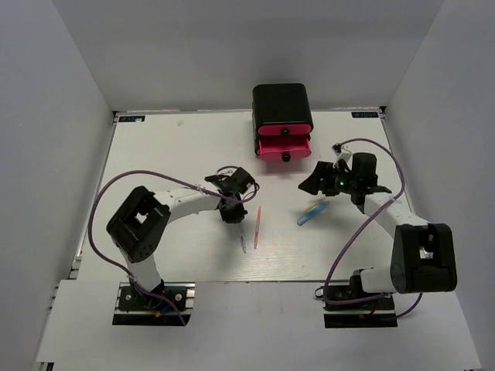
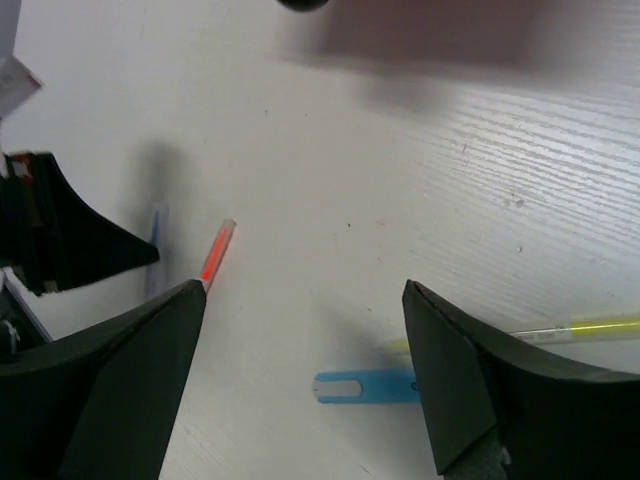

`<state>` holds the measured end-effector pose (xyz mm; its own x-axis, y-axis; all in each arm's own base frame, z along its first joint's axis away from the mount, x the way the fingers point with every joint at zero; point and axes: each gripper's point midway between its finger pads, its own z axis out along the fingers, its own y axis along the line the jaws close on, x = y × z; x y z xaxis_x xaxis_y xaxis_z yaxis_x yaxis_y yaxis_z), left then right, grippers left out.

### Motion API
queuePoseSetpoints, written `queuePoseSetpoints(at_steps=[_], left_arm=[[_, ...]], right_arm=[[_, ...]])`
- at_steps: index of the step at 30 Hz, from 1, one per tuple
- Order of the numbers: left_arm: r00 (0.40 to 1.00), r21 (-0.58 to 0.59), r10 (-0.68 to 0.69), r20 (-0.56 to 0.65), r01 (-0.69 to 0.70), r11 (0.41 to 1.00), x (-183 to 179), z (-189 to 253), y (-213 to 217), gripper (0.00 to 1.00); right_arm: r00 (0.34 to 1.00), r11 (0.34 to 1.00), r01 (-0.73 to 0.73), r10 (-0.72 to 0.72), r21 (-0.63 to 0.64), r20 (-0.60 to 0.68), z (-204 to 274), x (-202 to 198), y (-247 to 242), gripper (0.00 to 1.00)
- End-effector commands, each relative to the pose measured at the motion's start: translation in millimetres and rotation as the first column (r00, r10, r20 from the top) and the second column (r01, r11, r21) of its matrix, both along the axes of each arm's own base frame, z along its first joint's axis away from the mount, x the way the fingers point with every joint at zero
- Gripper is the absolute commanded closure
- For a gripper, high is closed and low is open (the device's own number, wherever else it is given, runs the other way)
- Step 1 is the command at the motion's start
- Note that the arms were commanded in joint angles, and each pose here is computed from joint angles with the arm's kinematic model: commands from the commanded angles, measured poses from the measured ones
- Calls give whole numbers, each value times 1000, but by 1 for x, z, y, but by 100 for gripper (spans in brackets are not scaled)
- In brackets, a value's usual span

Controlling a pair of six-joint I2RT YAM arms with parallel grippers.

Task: Sort the stationery into containers
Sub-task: Pick up the pen from the center of the board.

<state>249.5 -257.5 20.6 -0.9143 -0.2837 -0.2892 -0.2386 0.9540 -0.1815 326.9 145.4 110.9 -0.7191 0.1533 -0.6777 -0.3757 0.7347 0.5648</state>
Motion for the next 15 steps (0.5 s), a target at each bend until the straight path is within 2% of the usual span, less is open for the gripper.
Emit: queuePoseSetpoints(at_steps=[1,3,5,6,7,10,12,13,15], left_arm=[[991,-21,-37,128,40,999,11,45,3,97],[968,-83,-63,243,85,993,26,83,-9,98],[946,-130,-65,317,111,985,36,110,-18,100],[926,-172,-44,376,116,978,50,133,-24,100],[912,-201,-30,409,123,972,56,147,-30,100],[841,-289,56,538,122,950,87,196,-45,100],[810,-344,124,573,101,933,103,211,-55,100],[788,-412,194,584,82,907,113,222,-63,100],[752,-475,284,595,44,879,129,229,-69,100]], right_arm=[[981,991,-129,130,-16,147,26,-16,5,19],[964,987,-148,159,-68,212,26,-20,3,43],[946,982,-158,182,-107,267,29,-26,0,71],[944,979,-156,187,-131,273,25,-26,-2,93],[947,980,-154,183,-129,263,25,-29,-3,100],[930,963,-188,238,-194,280,16,-33,-7,100],[926,961,-199,249,-192,284,17,-35,-6,98],[926,961,-201,250,-192,282,16,-37,-5,98],[923,962,-197,247,-188,296,19,-37,-5,95]])
